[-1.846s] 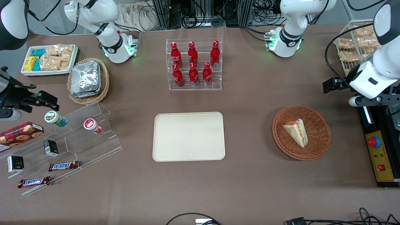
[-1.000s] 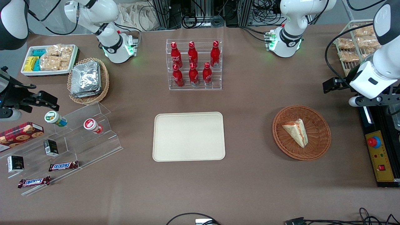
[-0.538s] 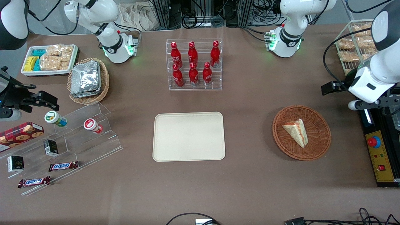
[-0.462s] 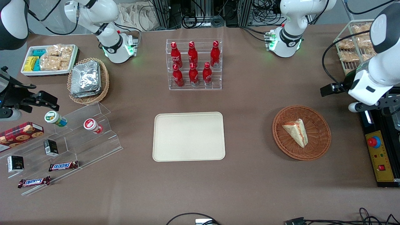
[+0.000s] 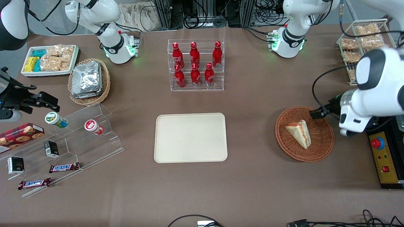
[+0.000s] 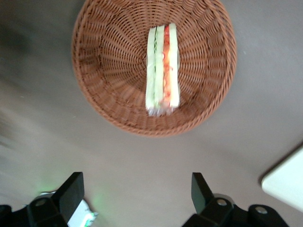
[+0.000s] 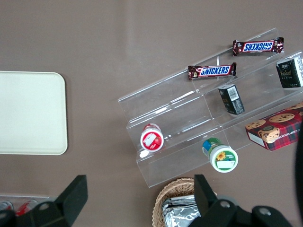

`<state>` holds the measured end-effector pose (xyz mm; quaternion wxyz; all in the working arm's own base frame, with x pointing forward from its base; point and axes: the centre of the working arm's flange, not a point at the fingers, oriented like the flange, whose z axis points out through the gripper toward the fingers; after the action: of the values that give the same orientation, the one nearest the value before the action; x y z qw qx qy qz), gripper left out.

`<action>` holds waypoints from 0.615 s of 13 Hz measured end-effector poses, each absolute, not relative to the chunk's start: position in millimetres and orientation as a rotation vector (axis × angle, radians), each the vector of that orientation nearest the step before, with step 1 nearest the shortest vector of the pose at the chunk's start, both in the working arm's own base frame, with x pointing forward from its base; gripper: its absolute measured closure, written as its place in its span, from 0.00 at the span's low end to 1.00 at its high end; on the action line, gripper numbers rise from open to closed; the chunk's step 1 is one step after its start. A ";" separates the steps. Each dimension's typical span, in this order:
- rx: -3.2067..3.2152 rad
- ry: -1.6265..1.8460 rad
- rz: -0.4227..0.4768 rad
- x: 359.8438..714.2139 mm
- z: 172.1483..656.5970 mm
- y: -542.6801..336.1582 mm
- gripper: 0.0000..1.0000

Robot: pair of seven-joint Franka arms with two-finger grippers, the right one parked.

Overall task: Place sandwich from basket to tray
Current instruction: 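Lower the open left gripper onto the wrapped sandwich in the basket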

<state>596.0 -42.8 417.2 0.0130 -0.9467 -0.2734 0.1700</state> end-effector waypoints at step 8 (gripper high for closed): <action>-2.962 -0.953 0.466 605.1 262.6 -43.3 0.00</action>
<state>605.1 -43.3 262.6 -0.0026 -0.9415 -0.3029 0.1481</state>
